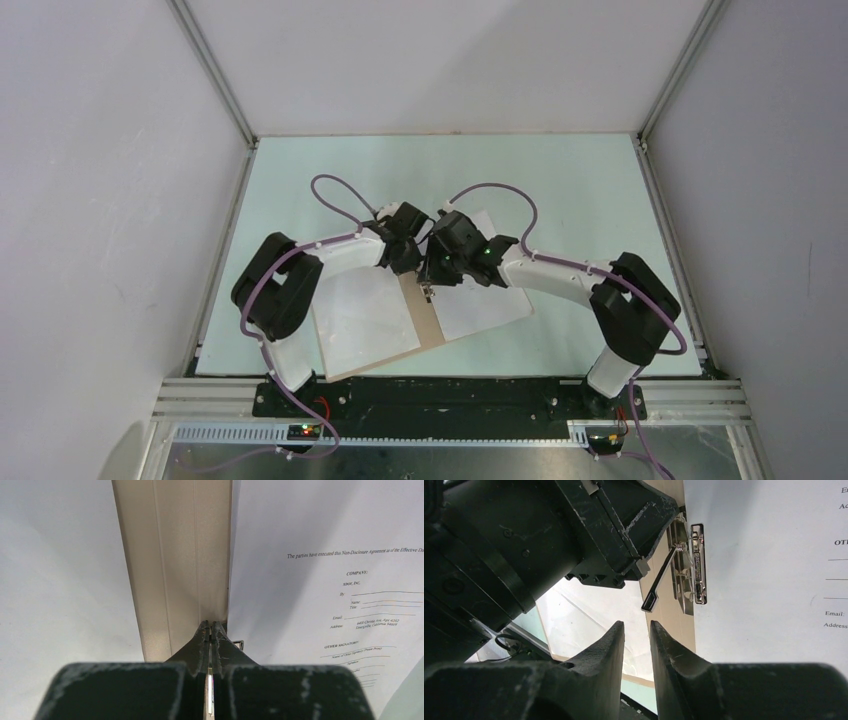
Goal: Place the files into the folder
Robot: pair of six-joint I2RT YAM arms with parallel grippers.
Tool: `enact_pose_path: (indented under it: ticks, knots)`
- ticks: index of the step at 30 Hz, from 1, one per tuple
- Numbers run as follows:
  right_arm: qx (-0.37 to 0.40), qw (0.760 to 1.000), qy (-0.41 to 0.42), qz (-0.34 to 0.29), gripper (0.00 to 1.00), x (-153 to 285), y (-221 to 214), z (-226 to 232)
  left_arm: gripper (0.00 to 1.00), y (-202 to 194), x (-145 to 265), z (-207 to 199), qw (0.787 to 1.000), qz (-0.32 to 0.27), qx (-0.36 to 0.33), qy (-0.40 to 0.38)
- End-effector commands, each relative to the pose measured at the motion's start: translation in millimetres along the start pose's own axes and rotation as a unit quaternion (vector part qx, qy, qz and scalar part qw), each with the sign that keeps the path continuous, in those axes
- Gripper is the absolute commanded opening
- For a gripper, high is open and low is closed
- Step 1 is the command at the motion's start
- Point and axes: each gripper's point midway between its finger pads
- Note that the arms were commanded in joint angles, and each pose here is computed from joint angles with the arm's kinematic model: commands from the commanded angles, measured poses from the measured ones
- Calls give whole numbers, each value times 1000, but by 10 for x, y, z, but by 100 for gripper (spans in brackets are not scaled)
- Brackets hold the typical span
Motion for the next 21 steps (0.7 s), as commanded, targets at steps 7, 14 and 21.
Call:
enact_pose_path:
  ticks: [7, 14, 21]
  knots:
    - [-10, 998, -34, -54, 30, -128, 180, -90, 0, -235, -51, 191, 999, 30, -11, 32]
    - [-1, 998, -34, -51, 29, -217, 157, -32, 0, -245, -58, 204, 999, 31, -12, 34]
    - [0, 998, -31, -51, 28, -243, 157, -12, 0, -258, -64, 227, 999, 32, -13, 36]
Point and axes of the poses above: each gripper's point midway between its finger pads, its own x axis back along the fingers, its own z axis along the line the jaws close on, y = z × x, and after that the axes turned 2 degrees about x, right-handed
